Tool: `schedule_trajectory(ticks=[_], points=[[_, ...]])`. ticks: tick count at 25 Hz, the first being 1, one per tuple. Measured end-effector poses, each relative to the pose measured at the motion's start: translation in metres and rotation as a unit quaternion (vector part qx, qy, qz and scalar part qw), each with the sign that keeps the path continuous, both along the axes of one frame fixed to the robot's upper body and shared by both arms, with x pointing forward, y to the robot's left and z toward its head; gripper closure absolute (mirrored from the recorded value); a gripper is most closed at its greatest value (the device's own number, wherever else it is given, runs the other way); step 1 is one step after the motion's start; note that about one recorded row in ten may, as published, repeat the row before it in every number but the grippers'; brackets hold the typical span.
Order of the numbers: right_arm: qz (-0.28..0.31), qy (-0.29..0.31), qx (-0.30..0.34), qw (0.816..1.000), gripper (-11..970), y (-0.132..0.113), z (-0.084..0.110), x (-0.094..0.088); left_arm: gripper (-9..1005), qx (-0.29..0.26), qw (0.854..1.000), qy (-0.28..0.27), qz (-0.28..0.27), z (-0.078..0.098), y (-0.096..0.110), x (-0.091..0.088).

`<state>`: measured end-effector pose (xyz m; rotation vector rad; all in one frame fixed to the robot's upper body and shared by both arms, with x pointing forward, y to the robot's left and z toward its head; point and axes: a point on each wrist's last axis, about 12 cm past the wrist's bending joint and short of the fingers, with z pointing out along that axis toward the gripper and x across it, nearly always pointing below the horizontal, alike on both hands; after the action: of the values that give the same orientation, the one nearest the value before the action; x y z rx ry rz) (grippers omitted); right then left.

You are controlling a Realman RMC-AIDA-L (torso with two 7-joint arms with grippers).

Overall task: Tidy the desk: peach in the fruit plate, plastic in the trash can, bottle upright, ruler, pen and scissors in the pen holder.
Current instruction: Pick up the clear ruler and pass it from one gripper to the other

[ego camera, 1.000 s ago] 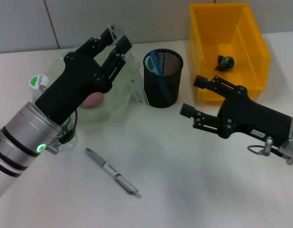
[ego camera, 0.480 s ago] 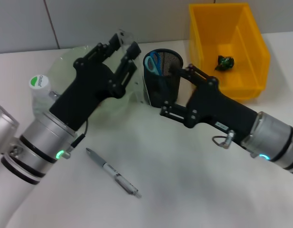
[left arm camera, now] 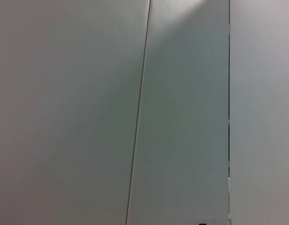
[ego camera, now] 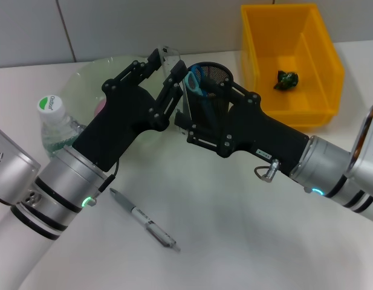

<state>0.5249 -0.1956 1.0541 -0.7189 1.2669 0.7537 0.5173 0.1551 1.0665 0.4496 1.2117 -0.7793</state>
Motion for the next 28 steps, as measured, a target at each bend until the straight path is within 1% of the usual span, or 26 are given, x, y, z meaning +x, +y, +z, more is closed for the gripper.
schedule_trajectory(ticks=[6, 19, 26, 28], points=[[-0.009, -0.004, -0.019, 1.0, 150, 0.005, 0.0, 0.008, 601, 0.003, 1.0, -0.003, 0.004, 0.0, 0.0, 0.001], [-0.017, 0.005, -0.031, 0.999, 150, 0.016, -0.001, 0.015, 600, 0.015, 1.0, -0.017, 0.016, 0.001, -0.003, 0.001], [-0.028, 0.007, -0.018, 0.999, 149, 0.017, 0.001, 0.017, 600, 0.016, 1.0, -0.017, 0.019, 0.001, -0.002, 0.001], [-0.028, 0.008, -0.017, 0.999, 256, 0.018, 0.001, 0.017, 600, 0.017, 1.0, -0.018, 0.019, 0.001, -0.003, 0.001]])
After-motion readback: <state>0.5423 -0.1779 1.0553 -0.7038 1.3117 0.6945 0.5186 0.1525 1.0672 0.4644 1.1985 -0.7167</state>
